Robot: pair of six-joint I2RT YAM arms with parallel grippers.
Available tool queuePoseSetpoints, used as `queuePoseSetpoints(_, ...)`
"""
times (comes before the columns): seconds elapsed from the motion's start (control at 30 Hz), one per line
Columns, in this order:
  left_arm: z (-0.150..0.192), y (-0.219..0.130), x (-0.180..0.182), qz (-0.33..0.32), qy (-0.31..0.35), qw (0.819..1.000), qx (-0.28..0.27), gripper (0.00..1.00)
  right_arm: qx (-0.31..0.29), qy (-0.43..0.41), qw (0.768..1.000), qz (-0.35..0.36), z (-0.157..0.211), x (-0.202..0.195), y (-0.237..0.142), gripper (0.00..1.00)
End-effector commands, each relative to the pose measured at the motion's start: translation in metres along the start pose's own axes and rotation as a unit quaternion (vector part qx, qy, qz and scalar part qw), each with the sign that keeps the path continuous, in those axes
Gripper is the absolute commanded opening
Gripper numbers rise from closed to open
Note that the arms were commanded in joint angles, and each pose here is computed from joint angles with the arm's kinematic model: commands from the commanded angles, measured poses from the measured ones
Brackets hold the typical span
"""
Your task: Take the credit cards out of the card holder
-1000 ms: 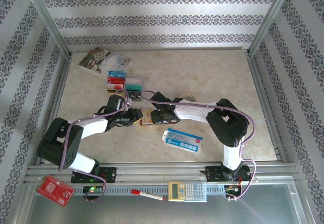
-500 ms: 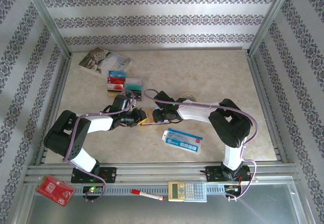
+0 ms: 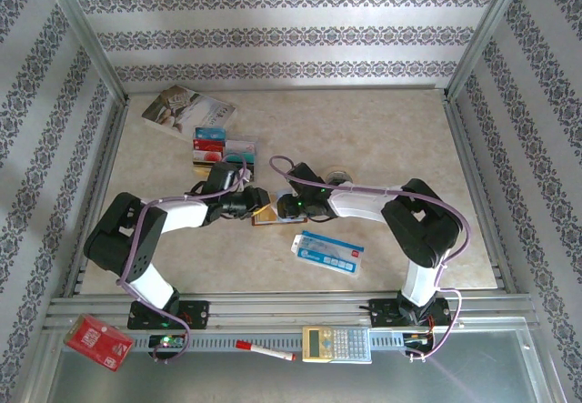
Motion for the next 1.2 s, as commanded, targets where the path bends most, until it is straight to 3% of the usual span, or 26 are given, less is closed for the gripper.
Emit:
queuePoseSetpoints(0.0, -0.001, 0.007, -0.002, -0.012, 0.009, 1.000, 0.013, 0.34, 0.019, 0.020, 1.000, -0.008, 0.008, -0.008, -0.001, 0.43)
queuePoseSetpoints(0.43, -0.005, 0.021, -0.020, 0.059, 0.010, 0.998, 0.024, 0.34, -0.072, 0.035, 0.988, -0.129, -0.004, -0.009, -0.041, 0.50)
queuePoseSetpoints(0.8, 0.004, 0.038, -0.042, 0.073, 0.034, 0.996, 0.049, 0.33, -0.179, 0.042, 0.975, -0.124, 0.001, -0.026, -0.078, 0.51)
queuePoseSetpoints(0.97, 0.000, 0.025, -0.042, 0.044, 0.038, 0.998, 0.025, 0.32, -0.171, 0.048, 0.975, -0.136, -0.002, -0.023, -0.082, 0.49)
queuePoseSetpoints(1.17, -0.002, -0.008, -0.026, -0.027, 0.039, 0.999, -0.020, 0.32, -0.116, 0.059, 0.977, -0.167, -0.009, -0.006, -0.067, 0.42)
Point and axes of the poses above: each hand's point on the last joint's axis, 136 mm out from that joint toward the fingers, its own y axis out along the fingers, its own x axis along the line the jaws close on, z = x × y, the point moved 10 cm from there along -y, back along the fingers, and after that the axes turned 5 degrees about y, right-handed, at the moved point
